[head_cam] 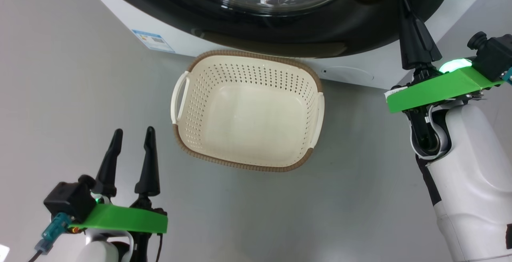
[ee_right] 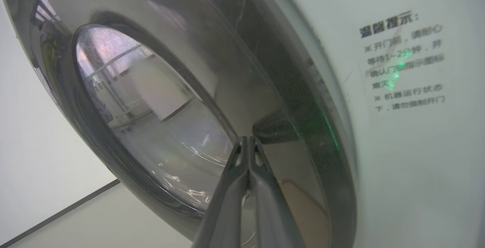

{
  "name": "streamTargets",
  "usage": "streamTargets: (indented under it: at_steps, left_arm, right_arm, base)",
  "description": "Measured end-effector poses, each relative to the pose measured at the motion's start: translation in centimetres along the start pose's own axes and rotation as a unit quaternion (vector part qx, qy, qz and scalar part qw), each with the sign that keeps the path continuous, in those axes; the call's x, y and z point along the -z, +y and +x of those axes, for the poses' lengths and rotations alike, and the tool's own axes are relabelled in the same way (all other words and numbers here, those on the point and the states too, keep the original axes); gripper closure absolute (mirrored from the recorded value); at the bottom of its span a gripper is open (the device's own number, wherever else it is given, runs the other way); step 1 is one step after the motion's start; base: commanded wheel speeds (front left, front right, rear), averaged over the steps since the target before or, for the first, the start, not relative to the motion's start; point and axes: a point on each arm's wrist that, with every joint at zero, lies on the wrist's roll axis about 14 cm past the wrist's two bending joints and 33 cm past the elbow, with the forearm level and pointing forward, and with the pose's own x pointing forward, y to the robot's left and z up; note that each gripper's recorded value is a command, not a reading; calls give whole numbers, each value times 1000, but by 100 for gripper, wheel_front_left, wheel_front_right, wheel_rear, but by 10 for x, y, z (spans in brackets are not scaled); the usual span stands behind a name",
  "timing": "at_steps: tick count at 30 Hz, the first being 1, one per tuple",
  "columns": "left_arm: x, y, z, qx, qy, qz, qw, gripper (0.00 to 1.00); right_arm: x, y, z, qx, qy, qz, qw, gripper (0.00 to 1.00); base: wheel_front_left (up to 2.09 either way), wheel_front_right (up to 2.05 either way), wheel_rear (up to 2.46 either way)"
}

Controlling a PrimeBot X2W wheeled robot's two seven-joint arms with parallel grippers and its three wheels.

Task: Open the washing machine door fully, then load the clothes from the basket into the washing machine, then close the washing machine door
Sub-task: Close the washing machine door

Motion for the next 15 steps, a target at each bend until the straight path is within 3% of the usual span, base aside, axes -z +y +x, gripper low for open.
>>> streamTargets:
  at_steps: [12,13,15]
  left_arm:
    - [-9,-4,-9,6,-9,6,1000,0]
    - [-8,-4,-12,5,-7,7,1000,0]
    - [-7,-4,-18,5,-5,9,1000,0]
  right_arm:
    - [0,15,-33,-8,25,-16,1000,100]
    - [2,16,-39,-7,31,-17,999,80]
    - [5,16,-50,-5,41,-20,999,63]
  base:
    - [0,0,0]
    - [0,0,0]
    - [0,0,0]
